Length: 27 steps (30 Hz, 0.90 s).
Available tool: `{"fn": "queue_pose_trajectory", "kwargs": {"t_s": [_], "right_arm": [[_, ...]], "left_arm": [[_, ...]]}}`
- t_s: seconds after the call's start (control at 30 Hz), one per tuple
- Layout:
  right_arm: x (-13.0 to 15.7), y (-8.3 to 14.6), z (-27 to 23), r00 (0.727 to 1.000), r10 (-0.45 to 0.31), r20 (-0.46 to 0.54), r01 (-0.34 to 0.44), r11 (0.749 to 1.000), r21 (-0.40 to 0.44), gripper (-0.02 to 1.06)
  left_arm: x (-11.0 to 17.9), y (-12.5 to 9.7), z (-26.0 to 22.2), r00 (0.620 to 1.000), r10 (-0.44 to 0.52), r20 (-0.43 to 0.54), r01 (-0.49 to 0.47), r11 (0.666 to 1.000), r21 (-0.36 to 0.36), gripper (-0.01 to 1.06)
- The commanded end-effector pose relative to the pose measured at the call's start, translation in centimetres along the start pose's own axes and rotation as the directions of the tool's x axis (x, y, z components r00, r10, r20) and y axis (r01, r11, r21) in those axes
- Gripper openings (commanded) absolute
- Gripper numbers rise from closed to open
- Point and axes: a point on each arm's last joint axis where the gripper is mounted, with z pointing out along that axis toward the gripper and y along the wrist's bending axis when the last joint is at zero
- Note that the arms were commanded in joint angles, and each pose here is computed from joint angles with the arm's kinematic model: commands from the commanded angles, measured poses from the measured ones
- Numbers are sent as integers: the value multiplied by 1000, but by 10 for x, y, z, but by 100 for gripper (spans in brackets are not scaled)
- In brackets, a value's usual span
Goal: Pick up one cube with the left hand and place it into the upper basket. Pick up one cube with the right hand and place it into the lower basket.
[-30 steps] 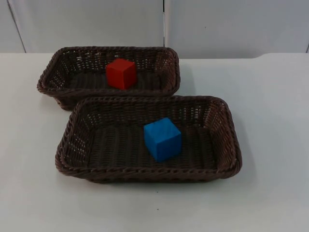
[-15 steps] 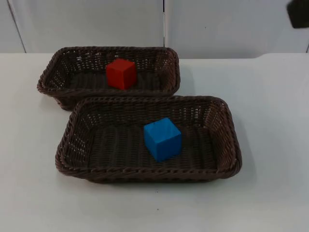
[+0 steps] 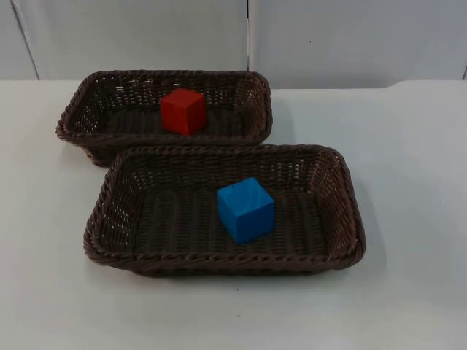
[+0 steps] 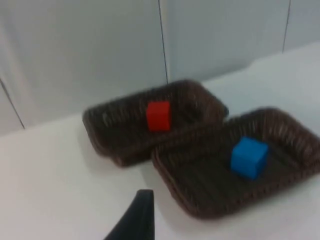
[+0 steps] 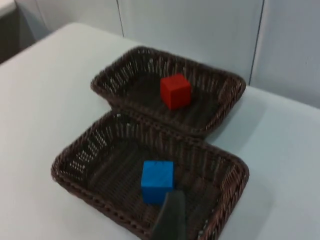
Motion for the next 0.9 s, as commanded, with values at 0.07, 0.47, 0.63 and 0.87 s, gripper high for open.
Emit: {"fn": "queue_pose_trajectory", "kwargs": {"t_s": [0.07,0.47,0.63,0.87], "right_arm": [[9,-4,-19,998,6,69,-5,1000,-9,72],[44,-19,-62,989,34,142,-36,999,12,72],[53,-23,-75,992,14,126,-17,1000,16,72],[75,-20,-97,995,-71,76,76,995,-70,72]], "left_arm": [[16,-1,14,996,-7,-84,8,1000,19,105],[35,-1,30,984,-13,-175,17,1000,26,105],[35,0,30,984,-15,-176,19,1000,23,105],[35,0,30,984,-20,-176,24,1000,21,105]]}}
